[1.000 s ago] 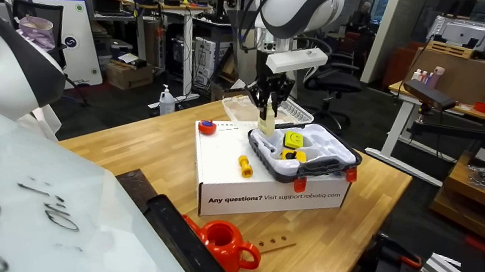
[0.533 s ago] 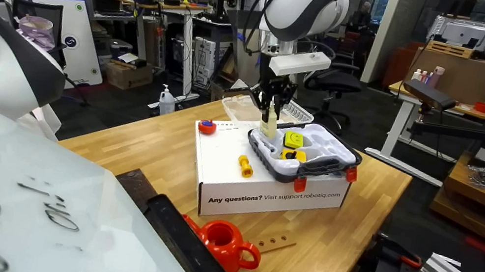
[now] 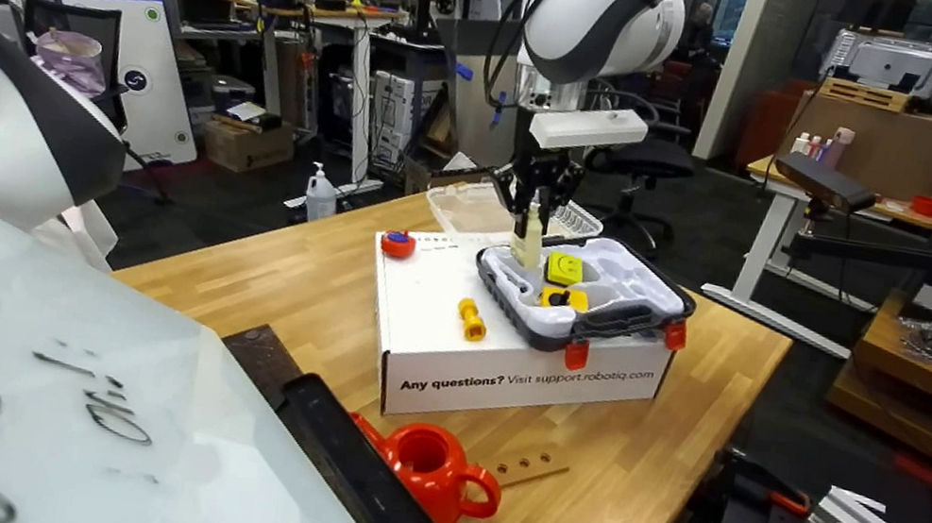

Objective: Pick up the white bottle from the table and put it inside the white and black case

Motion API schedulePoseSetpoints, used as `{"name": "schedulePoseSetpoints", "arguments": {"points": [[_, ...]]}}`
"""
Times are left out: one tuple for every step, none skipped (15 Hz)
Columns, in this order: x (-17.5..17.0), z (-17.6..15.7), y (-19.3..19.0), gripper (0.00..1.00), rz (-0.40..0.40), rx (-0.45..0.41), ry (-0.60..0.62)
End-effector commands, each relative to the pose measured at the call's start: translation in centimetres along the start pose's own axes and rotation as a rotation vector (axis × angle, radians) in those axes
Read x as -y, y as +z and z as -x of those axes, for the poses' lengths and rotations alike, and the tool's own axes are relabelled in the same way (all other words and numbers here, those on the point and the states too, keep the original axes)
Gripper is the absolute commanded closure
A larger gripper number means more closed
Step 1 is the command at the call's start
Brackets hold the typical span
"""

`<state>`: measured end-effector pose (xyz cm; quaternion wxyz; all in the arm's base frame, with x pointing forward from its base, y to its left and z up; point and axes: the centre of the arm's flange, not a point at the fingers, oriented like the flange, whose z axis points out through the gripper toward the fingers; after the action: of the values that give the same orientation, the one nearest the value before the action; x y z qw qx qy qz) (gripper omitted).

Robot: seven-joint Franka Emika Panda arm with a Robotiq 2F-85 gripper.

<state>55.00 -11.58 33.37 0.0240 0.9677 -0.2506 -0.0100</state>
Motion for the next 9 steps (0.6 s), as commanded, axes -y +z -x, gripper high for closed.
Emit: {"name": "schedulePoseSetpoints", "arguments": {"points": [[-0.5, 0.6, 0.0, 0.92, -0.048, -0.023, 0.012], [-0.3, 0.6, 0.1, 0.92, -0.056, -0.027, 0.013], [-0.2, 0.5, 0.3, 0.92, -0.066, -0.029, 0.015], [-0.2, 0.6, 0.4, 0.92, -0.075, -0.03, 0.018], [-0.1, 0.6, 0.5, 0.92, -0.083, -0.03, 0.019], [0.0, 0.6, 0.6, 0.92, -0.09, -0.03, 0.021], [0.0, 0.7, 0.8, 0.92, -0.097, -0.03, 0.022], [0.0, 0.7, 0.9, 0.92, -0.103, -0.03, 0.023], [0.0, 0.8, 1.0, 0.92, -0.108, -0.028, 0.022]]}}
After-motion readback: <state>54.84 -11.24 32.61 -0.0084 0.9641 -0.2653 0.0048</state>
